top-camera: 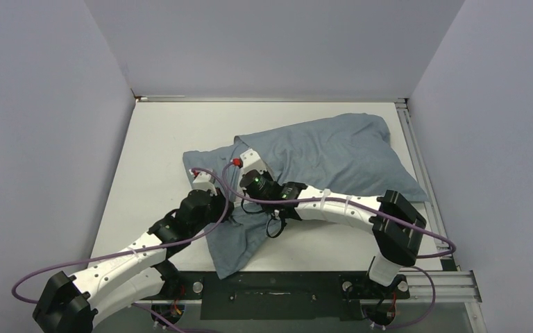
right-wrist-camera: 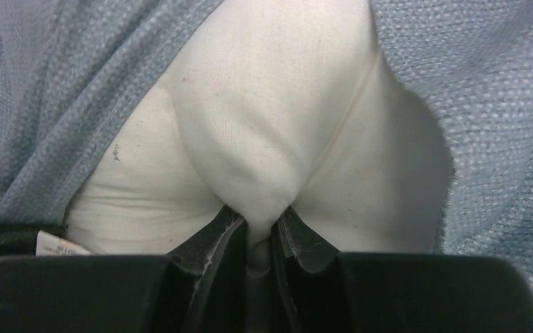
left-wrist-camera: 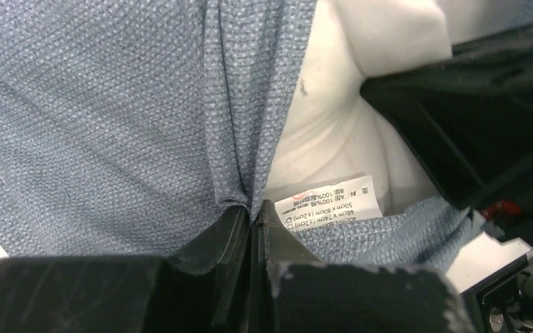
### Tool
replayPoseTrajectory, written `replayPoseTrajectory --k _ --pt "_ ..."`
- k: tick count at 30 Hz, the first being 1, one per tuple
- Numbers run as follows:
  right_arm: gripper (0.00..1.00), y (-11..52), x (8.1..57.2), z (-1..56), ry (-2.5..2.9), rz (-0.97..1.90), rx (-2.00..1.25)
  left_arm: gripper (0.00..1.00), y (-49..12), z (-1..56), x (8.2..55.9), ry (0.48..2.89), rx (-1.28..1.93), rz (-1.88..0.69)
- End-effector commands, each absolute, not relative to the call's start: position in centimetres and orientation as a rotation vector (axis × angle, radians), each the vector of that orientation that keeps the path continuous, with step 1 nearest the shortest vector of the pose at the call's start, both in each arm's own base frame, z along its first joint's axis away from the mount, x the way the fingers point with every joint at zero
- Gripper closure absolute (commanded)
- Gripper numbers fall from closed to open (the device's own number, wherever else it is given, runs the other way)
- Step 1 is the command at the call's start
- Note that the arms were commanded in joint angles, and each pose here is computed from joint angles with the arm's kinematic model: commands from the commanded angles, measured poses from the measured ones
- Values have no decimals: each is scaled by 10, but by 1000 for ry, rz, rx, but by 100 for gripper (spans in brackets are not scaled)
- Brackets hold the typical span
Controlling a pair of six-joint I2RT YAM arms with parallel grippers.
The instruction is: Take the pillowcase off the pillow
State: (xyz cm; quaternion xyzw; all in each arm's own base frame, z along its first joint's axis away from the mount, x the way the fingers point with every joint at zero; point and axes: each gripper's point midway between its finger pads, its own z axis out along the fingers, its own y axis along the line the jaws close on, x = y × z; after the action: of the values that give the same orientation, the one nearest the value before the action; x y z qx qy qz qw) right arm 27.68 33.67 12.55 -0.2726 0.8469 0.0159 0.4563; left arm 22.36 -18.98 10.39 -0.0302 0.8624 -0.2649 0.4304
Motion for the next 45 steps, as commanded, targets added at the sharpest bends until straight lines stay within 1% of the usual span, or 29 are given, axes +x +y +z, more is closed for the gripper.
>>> replayPoseTrajectory --k 1,8,15,19,23,24,28,31,34,38,41,45 --pt "95 309 310 139 2097 19 -516 100 -204 109 205 2202 30 -724" --pt "95 283 341 193 2002 182 -265 100 -209 102 198 2226 36 -744" --pt "95 258 356 220 1930 334 -59 100 -217 86 195 2263 36 -753" --pt "95 249 360 228 1910 392 -19 100 -218 72 192 2302 31 -728" --pt "94 262 355 224 1932 448 -106 100 -227 66 191 2304 19 -770" --pt "92 266 352 222 1938 467 -130 100 -231 68 192 2291 19 -787" --pt "80 280 335 216 1969 506 -226 100 -240 79 196 2245 17 -823" --pt "69 283 319 218 1978 463 -278 100 -245 85 198 2223 23 -838" --pt "55 288 297 226 1969 419 -324 100 -247 87 202 2214 25 -835" --pt "45 295 270 230 1964 403 -362 100 -250 89 204 2208 30 -840" --pt "41 297 254 227 1974 396 -366 100 -252 89 204 2209 33 -843" --pt "41 298 241 218 2008 398 -384 100 -254 87 204 2215 37 -844"
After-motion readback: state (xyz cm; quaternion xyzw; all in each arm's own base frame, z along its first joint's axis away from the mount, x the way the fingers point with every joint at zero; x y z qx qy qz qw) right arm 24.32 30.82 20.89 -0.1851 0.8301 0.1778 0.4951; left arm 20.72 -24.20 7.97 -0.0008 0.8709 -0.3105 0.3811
